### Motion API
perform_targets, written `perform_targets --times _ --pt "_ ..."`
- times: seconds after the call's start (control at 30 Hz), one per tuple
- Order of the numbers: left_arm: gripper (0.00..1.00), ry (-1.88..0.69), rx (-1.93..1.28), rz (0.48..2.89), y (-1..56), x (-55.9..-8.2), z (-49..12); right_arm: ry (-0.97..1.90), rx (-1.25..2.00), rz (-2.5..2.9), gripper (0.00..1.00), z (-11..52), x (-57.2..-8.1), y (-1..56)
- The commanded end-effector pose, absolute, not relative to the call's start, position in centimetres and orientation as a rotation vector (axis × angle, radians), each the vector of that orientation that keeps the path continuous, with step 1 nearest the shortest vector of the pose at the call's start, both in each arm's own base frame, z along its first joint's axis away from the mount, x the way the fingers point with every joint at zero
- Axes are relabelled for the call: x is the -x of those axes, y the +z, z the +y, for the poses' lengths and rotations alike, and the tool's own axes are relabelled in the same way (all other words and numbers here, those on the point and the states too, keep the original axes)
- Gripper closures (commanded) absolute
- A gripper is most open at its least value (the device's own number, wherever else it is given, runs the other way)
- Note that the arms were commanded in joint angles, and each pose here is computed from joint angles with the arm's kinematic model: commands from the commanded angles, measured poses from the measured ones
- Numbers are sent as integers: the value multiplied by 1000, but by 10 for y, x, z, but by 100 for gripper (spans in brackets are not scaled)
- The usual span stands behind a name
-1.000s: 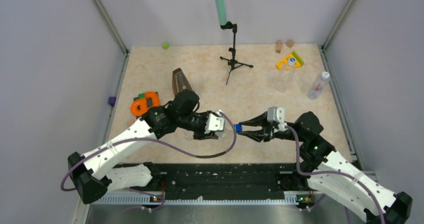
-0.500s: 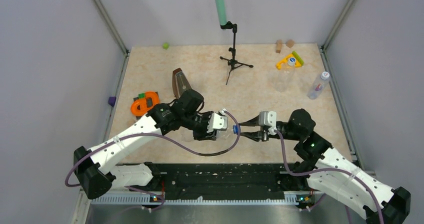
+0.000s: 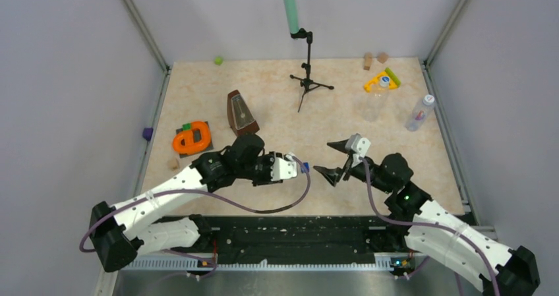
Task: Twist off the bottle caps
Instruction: Unscrew the bottle cap from the plastic bottle.
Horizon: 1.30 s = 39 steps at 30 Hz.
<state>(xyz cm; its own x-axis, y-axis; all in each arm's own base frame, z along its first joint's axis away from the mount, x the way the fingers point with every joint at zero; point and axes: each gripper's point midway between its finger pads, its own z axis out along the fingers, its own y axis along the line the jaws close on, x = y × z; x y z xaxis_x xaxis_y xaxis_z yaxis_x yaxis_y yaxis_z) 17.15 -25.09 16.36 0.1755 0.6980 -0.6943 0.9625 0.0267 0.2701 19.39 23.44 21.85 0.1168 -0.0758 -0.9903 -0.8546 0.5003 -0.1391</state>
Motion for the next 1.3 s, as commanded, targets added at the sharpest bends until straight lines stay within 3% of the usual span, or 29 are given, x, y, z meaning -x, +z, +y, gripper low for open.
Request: perform_targets --times 0.0,0.1,0.17,0.37,0.63,0.77,1.03,1.27 --pt "100 -190 -1538 1551 178 -214 -236 799 586 1351 19 226 -208 254" --pt "100 -66 -1472 1534 177 -228 -226 841 308 1487 19 213 -225 249" --pt "100 -25 -1445 1508 177 -232 -224 834 153 1583 24 206 -237 242" --pt "100 75 -1310 1369 201 -247 -231 828 0 1869 22 216 -249 221" --pt "100 -117 -1189 1179 239 -234 -260 1266 -395 1852 20 251 -249 232" --pt "100 -79 -1199 1212 231 -238 -255 1398 -487 1791 21 255 -246 239" --pt "100 -31 -1137 1223 229 -242 -241 1370 -719 1723 22 227 -252 247" --pt "100 -40 -1177 1218 222 -241 -247 1403 -704 1714 26 226 -246 269"
